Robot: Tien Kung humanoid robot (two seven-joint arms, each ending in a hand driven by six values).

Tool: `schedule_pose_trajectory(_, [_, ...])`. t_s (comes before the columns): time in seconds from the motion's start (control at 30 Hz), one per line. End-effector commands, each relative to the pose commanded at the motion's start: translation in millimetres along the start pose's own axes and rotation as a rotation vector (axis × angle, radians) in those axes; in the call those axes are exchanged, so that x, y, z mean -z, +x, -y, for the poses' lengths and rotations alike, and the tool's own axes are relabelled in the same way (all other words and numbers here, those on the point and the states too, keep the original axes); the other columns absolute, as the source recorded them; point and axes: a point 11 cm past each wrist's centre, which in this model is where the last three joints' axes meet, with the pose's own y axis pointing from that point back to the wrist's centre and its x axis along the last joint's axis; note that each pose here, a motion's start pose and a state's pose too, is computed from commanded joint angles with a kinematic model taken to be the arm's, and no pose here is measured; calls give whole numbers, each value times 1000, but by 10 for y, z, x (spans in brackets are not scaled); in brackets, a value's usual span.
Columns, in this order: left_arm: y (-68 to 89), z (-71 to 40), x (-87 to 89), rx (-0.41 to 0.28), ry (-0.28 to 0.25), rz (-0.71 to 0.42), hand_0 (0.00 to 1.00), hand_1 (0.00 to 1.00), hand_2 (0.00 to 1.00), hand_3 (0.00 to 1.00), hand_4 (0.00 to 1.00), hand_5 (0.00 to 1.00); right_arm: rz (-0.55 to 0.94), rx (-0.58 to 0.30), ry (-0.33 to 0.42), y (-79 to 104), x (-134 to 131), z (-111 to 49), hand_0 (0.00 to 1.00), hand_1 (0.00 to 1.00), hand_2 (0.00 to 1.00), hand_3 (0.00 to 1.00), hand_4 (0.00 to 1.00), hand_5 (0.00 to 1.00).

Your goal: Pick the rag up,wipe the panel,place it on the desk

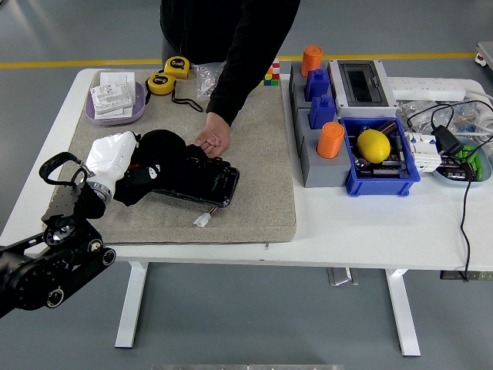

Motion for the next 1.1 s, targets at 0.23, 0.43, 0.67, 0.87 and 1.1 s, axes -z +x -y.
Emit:
schedule_pose_trajectory(0.23, [35, 33, 117, -11, 29, 0, 234, 143, 331, 418, 410, 2, 1, 1, 1, -2, 1, 0, 746, 697, 702, 618, 998, 534])
schedule_pose_trajectory(0.43, [88, 54, 152, -29, 35, -2, 234, 143, 331, 418, 409, 2, 3, 1, 1, -1, 7, 0, 743, 696, 702, 618, 998, 535])
schedule_pose_trajectory(0.67, [104, 60, 208, -38, 50, -6, 234, 143, 331, 418, 409, 2, 4, 2, -1, -5, -8, 1, 747, 696, 702, 619, 998, 537])
schedule_pose_trajectory(0.87, [89, 57, 222, -35, 53, -5, 234, 142, 329, 414, 395, 2, 4, 1, 0, -2, 2, 0, 746, 696, 702, 620, 998, 538])
schedule_pose_trajectory(1.1, [-15, 22, 121, -9, 27, -6, 234, 142, 329, 414, 394, 2, 5, 3, 1, -8, 9, 1, 747, 695, 703, 621, 998, 540])
